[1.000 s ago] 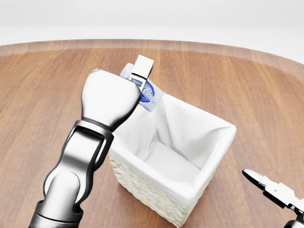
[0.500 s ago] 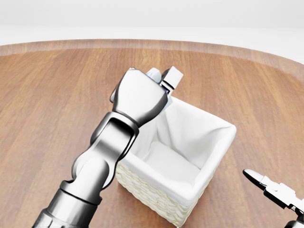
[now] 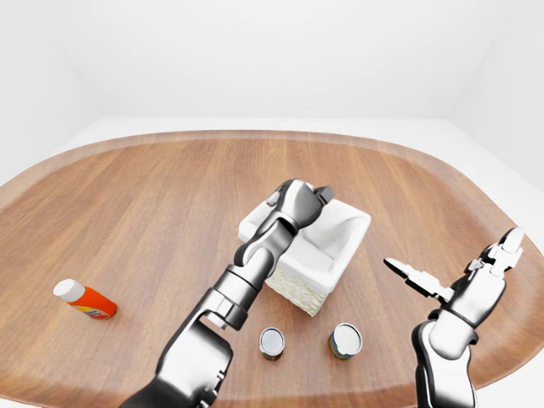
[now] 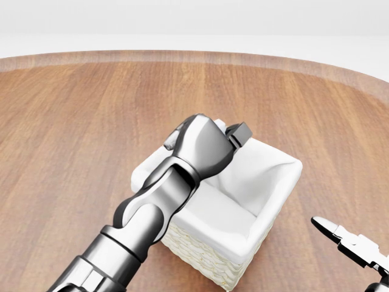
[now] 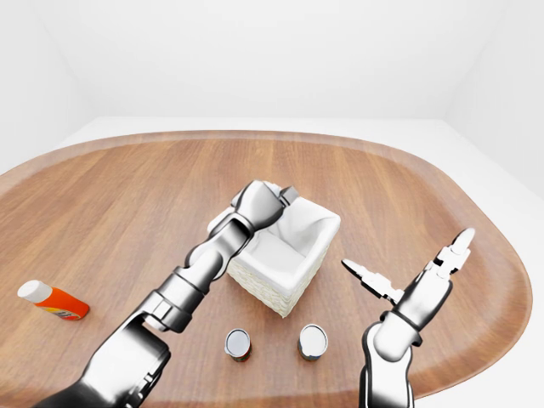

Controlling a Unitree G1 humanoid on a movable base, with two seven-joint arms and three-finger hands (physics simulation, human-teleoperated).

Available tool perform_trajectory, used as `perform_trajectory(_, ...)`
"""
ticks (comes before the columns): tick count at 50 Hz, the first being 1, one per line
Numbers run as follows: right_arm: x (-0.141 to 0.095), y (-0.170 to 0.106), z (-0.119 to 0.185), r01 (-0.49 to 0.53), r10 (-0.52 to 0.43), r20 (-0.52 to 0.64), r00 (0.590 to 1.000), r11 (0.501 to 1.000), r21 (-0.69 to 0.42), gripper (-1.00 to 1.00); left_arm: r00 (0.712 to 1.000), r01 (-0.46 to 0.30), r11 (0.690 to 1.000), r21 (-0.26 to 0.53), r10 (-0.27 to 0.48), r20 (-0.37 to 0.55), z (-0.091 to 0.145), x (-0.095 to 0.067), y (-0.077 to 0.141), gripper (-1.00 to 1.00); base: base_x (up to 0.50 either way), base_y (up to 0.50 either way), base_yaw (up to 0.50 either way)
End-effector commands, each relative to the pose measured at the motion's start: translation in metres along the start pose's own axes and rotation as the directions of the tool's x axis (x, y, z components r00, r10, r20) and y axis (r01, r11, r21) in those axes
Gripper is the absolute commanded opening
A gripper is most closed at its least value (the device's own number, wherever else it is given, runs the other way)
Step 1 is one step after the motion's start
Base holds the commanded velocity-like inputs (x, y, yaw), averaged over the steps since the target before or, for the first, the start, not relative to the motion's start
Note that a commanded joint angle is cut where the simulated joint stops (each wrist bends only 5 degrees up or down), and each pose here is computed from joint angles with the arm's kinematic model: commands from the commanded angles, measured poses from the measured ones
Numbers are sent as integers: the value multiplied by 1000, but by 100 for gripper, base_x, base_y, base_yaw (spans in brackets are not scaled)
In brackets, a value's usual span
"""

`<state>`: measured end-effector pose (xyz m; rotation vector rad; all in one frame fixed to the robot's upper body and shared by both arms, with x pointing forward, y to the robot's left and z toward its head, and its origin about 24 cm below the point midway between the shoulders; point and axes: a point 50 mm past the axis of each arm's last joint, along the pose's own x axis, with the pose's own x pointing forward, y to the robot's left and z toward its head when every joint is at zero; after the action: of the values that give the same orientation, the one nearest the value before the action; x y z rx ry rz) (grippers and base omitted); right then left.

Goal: Pick up the alphabet soup and the cream cheese box, and put them in the basket.

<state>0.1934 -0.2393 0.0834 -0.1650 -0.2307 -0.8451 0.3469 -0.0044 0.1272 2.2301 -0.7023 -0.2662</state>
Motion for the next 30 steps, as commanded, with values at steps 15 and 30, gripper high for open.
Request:
perform_trajectory(15, 0, 0, 0, 2, -2, -1, 1000, 1000, 5, 100, 990, 37, 999, 39, -42, 136, 28, 12, -15, -100, 0, 0, 0)
perform_trajectory(30, 0, 0, 0, 1, -1, -1, 1000, 1000, 6, 100, 992, 34, 998, 45, -39, 120, 23, 12, -11, -100, 0, 0, 0)
